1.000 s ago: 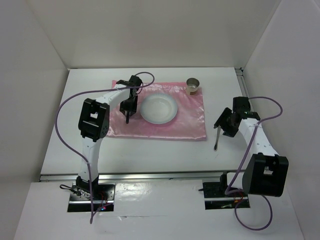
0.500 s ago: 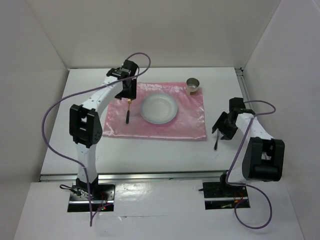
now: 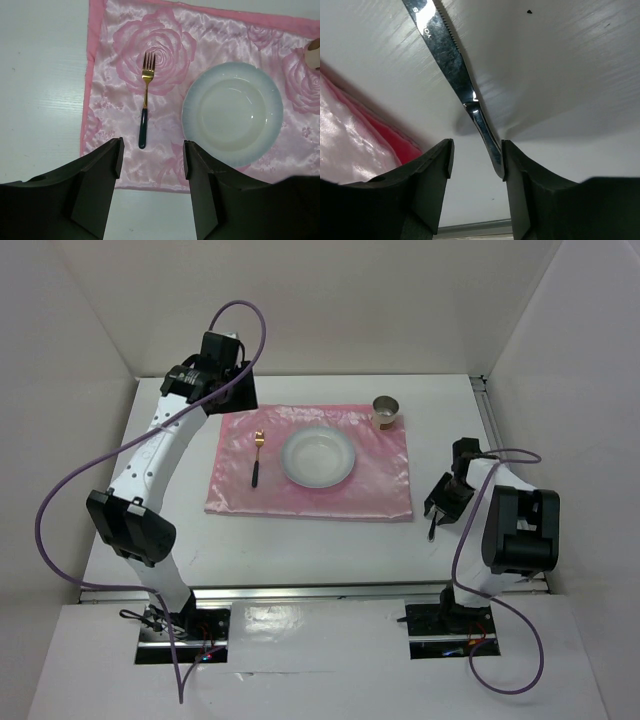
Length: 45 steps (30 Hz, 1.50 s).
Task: Set the dinner table for one person
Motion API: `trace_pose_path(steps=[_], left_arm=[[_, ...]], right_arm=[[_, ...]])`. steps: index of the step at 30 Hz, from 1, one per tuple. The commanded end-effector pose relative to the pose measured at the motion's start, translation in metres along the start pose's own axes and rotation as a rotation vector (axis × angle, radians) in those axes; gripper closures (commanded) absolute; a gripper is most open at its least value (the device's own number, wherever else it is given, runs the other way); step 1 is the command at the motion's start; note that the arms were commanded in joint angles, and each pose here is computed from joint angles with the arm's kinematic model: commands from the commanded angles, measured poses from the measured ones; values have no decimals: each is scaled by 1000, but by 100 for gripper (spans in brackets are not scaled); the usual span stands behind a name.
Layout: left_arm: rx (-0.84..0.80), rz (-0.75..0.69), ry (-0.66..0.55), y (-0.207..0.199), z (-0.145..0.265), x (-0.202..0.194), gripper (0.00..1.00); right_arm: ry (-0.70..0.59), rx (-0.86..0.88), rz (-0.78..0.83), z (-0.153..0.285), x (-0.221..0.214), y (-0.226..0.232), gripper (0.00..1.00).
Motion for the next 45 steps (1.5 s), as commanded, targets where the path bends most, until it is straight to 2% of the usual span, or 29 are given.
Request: trace_pose_path(steps=[1, 6, 11, 13, 18, 23, 27, 31, 32, 38, 40, 42, 45], left_arm=[[-28, 29, -63, 2, 21, 10, 32], [-38, 30, -69, 0, 23, 11, 32], [-38, 39, -69, 0, 23, 11, 32], [-38, 39, -69, 0, 23, 11, 32], [-55, 37, -58, -3, 21, 7, 32], [-54, 45, -49, -4, 18, 6, 32], [-65, 46, -57, -6, 18, 8, 32], [-75, 46, -55, -8, 18, 8, 32], [-75, 46, -55, -8, 18, 8, 32], [-74, 44, -46, -8, 16, 5, 32], [-73, 33, -38, -7, 14, 2, 32], [-81, 32, -28, -9, 12, -2, 32], [-109, 32, -33, -14, 13, 0, 32]], right_arm=[[-2, 16, -18, -5, 6, 6, 50], [5, -30, -30, -19, 3, -4, 60], [-30, -35, -48, -17, 7, -5, 90], [-81, -27, -47, -9, 17, -3, 99], [-189, 46, -21, 27, 30, 17, 99], [-276, 86, 71, 62, 42, 49, 99], [-291, 74, 126, 71, 40, 60, 99], [-277, 26, 127, 65, 36, 49, 90], [-264, 2, 111, 58, 39, 42, 85], [-109, -21, 14, 28, 26, 28, 67], [-93, -29, -7, 20, 23, 21, 65], [-87, -8, -26, 15, 22, 22, 51], [-77, -22, -66, 6, 20, 15, 49]])
Point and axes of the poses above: each gripper's point midway between its finger pads, its own z axis back along the fingers, its own y axis along the line the jaws close on, x = y × z, the point moved 1 cm from there along z, back along the fingers, and after that the axes turned 15 degrees about -z, right-handed, at the moved point
